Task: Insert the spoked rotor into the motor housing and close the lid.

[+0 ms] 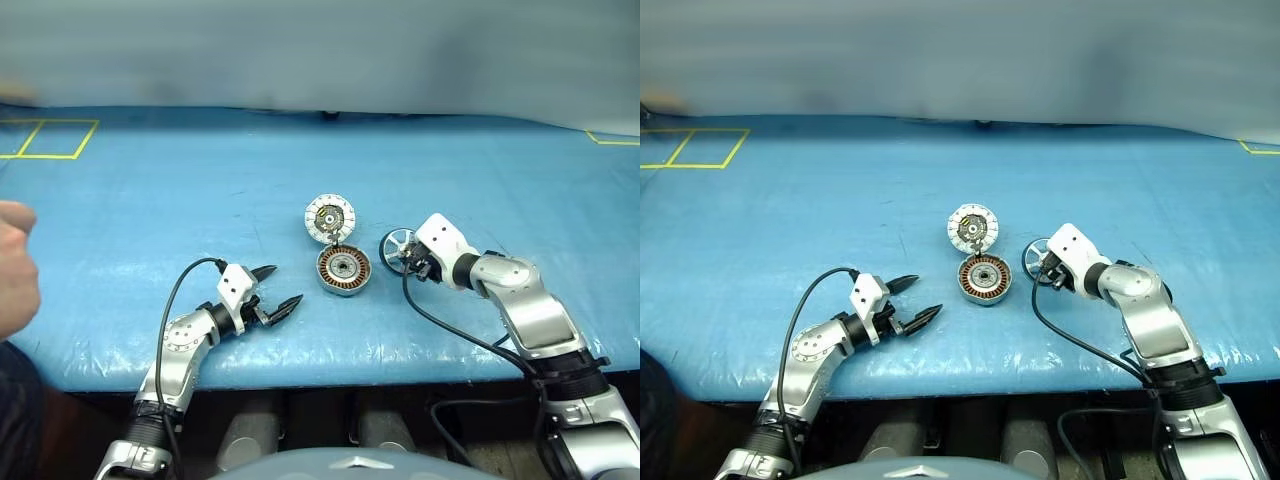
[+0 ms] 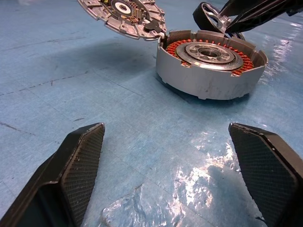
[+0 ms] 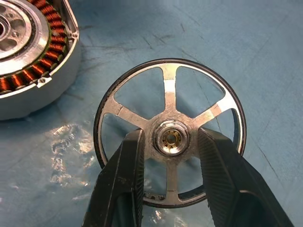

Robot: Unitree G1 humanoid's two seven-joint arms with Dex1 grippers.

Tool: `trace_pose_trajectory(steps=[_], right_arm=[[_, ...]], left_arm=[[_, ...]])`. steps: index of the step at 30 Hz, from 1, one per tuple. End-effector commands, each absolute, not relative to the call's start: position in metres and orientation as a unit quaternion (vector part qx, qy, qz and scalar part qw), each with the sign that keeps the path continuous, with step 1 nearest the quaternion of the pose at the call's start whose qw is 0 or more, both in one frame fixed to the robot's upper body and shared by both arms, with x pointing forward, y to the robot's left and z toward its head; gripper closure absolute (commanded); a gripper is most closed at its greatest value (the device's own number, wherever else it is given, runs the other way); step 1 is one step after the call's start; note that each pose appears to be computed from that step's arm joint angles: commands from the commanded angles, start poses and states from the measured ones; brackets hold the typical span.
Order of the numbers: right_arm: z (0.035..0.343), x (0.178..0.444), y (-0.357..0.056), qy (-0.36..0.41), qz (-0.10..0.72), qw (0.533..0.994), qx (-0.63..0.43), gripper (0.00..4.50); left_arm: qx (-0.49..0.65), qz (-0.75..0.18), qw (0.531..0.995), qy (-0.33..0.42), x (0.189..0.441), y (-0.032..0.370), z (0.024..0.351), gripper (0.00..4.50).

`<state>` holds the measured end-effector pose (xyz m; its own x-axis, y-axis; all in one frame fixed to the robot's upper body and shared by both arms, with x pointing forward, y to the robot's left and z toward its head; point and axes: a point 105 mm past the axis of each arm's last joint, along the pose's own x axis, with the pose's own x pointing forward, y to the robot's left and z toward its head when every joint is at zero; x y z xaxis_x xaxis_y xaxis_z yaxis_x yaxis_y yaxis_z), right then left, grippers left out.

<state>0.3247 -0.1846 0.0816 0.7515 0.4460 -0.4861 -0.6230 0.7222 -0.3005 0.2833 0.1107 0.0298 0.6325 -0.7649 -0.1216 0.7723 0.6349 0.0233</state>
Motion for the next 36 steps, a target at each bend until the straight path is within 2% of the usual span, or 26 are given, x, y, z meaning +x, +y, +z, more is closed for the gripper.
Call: trace_pose_trajectory(steps=[1, 8, 13, 24, 36], right_arm=[[0.109, 0.321, -0.178, 0.13, 0.309, 0.922, -0.195, 3.16], [0.123, 0.307, -0.16, 0.078, 0.357, 0.922, -0.131, 3.16], [0.127, 0.302, -0.148, 0.07, 0.387, 0.911, -0.12, 3.16], [0.128, 0.297, -0.123, 0.069, 0.447, 0.88, -0.146, 3.16], [0.12, 0.299, -0.121, 0.098, 0.473, 0.854, -0.194, 3.16]], left_arm=[[0.025, -0.434, 0.9, 0.031, 0.283, 0.11, 0.037, 0.0], [0.008, -0.456, 0.89, 0.004, 0.281, 0.105, 0.047, 0.0], [0.001, -0.472, 0.882, -0.012, 0.279, 0.102, 0.051, 0.0], [0.0, -0.481, 0.876, -0.028, 0.277, 0.101, 0.054, 0.0], [0.007, -0.484, 0.874, -0.044, 0.277, 0.1, 0.056, 0.0]])
